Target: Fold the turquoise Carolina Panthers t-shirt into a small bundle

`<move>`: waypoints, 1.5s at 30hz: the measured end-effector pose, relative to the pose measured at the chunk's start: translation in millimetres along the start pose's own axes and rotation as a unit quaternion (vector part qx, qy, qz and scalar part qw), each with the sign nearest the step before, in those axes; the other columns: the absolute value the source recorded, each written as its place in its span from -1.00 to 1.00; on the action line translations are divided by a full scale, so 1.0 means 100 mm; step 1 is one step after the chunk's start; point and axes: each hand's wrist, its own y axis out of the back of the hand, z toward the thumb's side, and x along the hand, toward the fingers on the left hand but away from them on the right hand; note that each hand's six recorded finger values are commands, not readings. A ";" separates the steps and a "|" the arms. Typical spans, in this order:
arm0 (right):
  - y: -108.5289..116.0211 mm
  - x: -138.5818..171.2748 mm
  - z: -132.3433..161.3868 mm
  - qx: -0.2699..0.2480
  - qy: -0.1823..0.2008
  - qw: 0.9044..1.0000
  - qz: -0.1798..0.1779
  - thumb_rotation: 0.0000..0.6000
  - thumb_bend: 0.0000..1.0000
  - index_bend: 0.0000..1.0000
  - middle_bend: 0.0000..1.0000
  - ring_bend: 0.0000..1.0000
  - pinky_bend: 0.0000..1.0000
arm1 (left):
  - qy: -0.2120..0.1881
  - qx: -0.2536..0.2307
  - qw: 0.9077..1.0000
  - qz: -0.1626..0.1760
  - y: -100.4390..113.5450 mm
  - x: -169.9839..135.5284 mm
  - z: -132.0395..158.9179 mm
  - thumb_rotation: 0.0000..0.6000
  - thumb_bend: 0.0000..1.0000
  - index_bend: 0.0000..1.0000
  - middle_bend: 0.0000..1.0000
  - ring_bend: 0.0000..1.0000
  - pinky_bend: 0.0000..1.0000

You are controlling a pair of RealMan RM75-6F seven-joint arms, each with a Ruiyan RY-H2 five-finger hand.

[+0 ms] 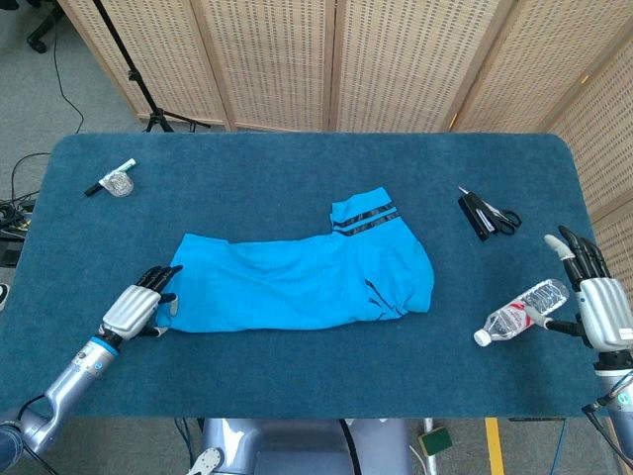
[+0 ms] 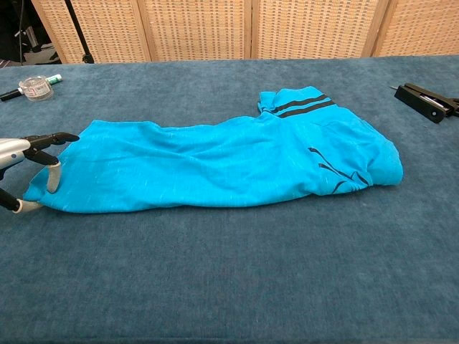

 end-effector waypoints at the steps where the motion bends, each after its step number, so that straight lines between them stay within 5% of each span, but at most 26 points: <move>1: 0.00 0.00 0.00 0.000 0.000 1.000 0.000 1.00 -1.00 -1.00 -1.00 -1.00 -1.00 | 0.000 0.000 1.000 0.000 0.00 0.00 0.00 1.00 -0.16 0.23 -1.00 -1.00 -1.00; 16: 0.01 0.00 0.00 -0.004 0.000 1.000 -0.002 1.00 -1.00 -1.00 -1.00 -1.00 -1.00 | 0.001 0.013 1.000 0.006 0.04 -0.01 -0.02 1.00 -0.07 0.66 -1.00 -1.00 -1.00; 35: -0.01 -0.01 0.00 0.011 0.000 1.000 -0.006 1.00 -1.00 -1.00 -1.00 -1.00 -1.00 | 0.037 0.054 0.998 0.007 0.25 -0.38 -0.37 1.00 -0.05 0.71 -1.00 -1.00 -1.00; 45: 0.00 0.00 0.00 0.012 0.000 1.000 -0.008 1.00 -1.00 -1.00 -1.00 -1.00 -1.00 | 0.087 0.070 0.993 0.025 0.45 -0.67 -0.71 1.00 -0.05 0.71 -1.00 -1.00 -1.00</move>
